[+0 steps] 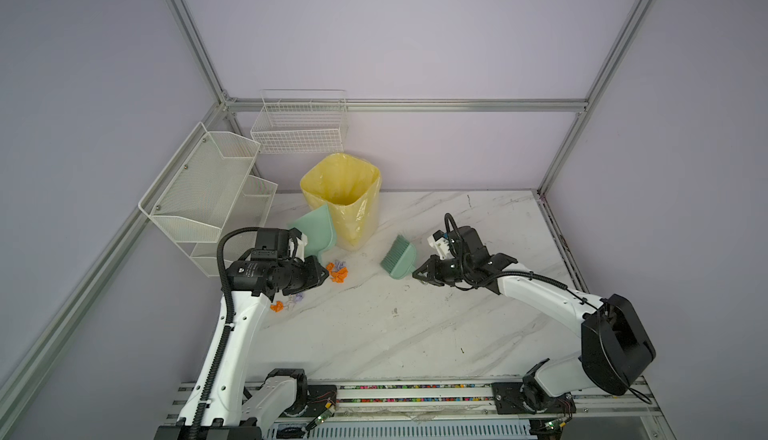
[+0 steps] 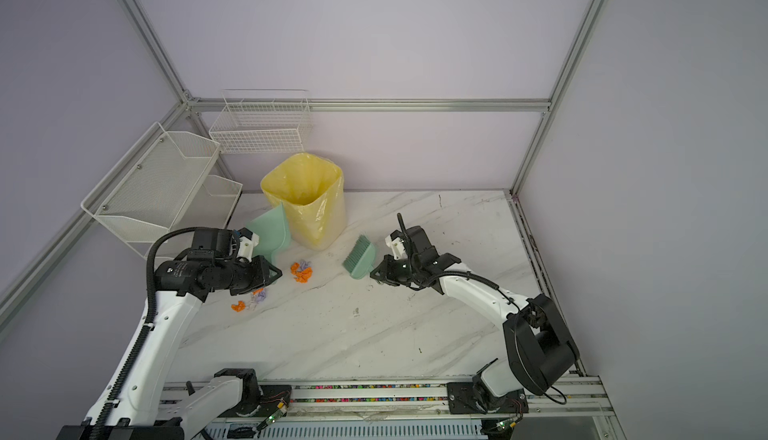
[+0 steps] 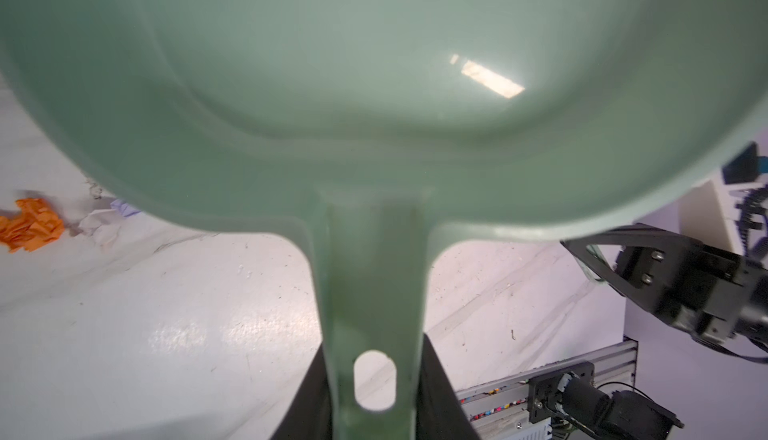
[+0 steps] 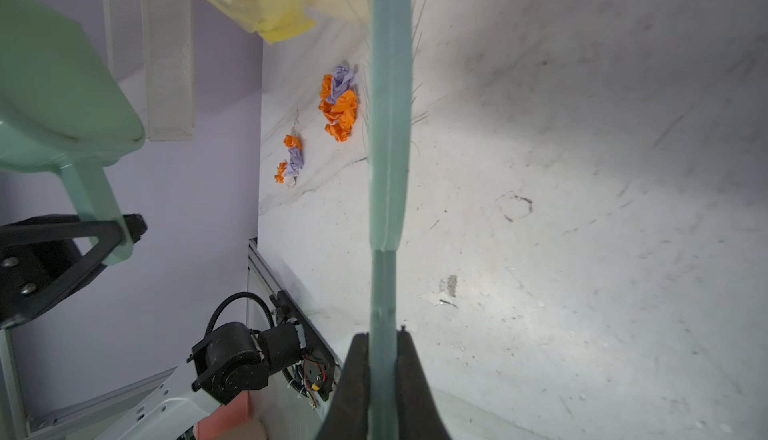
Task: Sweep away the paper scraps from the table
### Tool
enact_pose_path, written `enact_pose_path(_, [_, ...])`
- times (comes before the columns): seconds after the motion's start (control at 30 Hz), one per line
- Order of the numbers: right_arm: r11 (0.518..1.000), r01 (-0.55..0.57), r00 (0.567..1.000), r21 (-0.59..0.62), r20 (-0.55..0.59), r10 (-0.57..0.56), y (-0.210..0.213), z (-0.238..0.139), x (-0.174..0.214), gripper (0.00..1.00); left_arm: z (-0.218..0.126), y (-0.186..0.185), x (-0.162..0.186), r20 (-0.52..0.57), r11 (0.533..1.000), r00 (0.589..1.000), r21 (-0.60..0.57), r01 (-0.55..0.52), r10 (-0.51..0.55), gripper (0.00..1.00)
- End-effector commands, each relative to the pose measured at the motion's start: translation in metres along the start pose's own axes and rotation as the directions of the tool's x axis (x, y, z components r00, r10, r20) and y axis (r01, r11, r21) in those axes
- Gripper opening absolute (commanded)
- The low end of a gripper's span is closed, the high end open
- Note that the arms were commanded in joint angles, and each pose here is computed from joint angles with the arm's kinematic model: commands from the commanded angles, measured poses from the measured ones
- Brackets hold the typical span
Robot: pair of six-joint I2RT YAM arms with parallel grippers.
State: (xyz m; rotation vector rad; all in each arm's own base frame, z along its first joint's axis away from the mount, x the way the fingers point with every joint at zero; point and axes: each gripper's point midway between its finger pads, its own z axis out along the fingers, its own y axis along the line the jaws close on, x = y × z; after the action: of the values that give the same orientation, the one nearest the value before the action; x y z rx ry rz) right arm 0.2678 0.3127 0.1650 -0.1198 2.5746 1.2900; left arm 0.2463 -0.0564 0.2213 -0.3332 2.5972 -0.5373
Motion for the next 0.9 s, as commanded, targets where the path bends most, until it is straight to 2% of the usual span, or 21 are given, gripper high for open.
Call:
enact_pose_path(0.0, [0.995,-0.010,0.999,-0.094,0.038,0.014,0.037,0.004,-0.006,0.00,0.007,0.021,0.002,0.008,0.995,1.000,-0.099,-0.007,0.007,0.00])
enact_pose_path(0.17, [0.992,-0.034,0.999,-0.120,0.033,0.039,0.045,0.010,-0.004,0.00,0.012,0.037,0.004,-0.010,0.985,1.000,-0.175,-0.002,0.000,0.00])
enact_pose_path(0.33, [0.989,-0.008,1.000,-0.150,0.020,0.011,0.057,0.014,-0.005,0.00,0.019,0.040,0.004,-0.031,0.983,0.999,-0.182,0.032,-0.038,0.00])
enact_pose_path(0.63, [0.992,-0.030,0.999,-0.121,-0.045,0.025,0.062,0.036,0.003,0.00,0.021,0.049,-0.002,0.050,0.976,0.997,-0.211,0.060,-0.050,0.00])
enact_pose_path(0.87, [0.990,-0.034,0.997,-0.134,-0.075,0.024,0.083,0.065,0.018,0.00,0.032,0.057,0.003,0.034,0.968,0.995,-0.231,0.096,-0.091,0.00])
